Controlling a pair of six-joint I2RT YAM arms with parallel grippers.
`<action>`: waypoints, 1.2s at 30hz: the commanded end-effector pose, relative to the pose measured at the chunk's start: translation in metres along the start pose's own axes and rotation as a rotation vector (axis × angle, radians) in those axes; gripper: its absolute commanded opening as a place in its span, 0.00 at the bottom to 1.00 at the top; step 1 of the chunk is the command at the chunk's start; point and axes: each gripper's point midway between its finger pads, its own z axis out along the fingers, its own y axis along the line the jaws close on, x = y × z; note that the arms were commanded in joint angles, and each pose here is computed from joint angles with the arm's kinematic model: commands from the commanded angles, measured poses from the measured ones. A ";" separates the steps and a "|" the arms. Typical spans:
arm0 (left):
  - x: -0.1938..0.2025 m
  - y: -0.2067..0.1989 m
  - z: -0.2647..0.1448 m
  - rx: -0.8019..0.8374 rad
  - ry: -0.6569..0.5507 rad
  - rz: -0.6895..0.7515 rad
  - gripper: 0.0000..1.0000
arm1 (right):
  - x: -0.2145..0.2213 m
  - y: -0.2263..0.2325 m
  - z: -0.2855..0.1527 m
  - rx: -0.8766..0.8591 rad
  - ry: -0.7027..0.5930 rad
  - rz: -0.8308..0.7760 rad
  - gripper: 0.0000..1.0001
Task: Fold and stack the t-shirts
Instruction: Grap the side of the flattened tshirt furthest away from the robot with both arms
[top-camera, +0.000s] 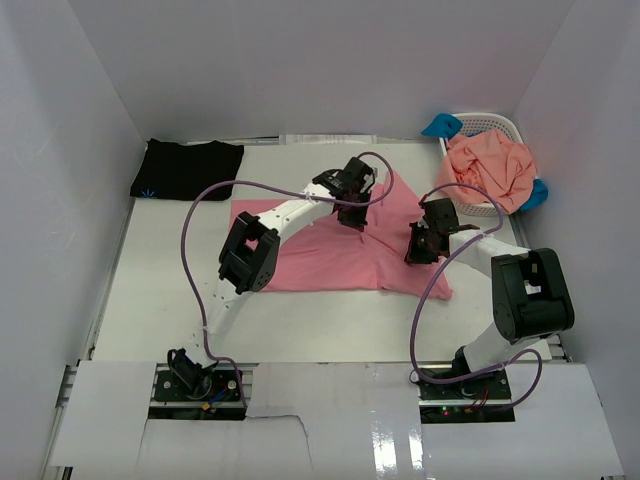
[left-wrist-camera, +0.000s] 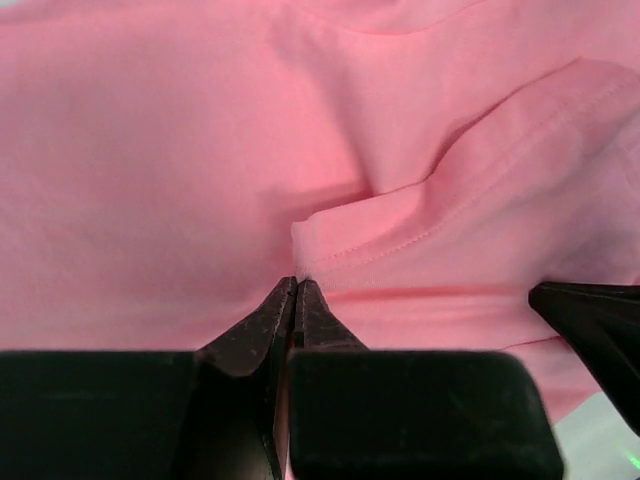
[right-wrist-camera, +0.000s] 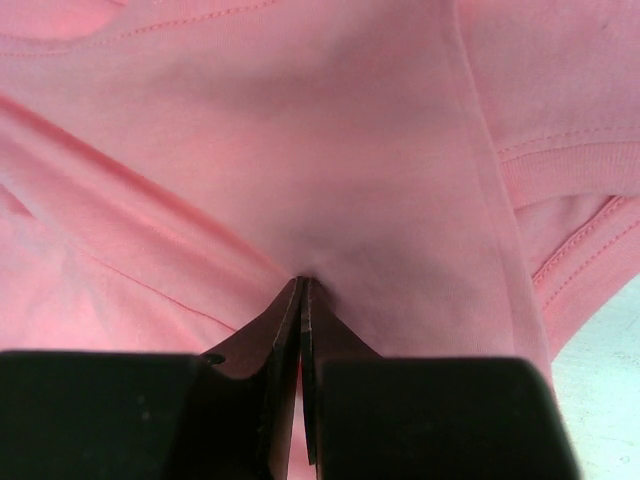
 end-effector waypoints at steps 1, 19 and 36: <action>-0.011 0.015 -0.011 -0.043 -0.022 -0.050 0.15 | 0.058 -0.030 -0.001 0.117 0.193 -0.011 0.08; -0.069 0.061 -0.150 -0.215 -0.319 -0.058 0.58 | 0.038 -0.035 -0.016 0.178 0.134 -0.014 0.22; -0.011 0.263 -0.207 -0.435 -0.274 -0.441 0.65 | -0.033 -0.015 -0.056 0.183 -0.022 -0.016 0.37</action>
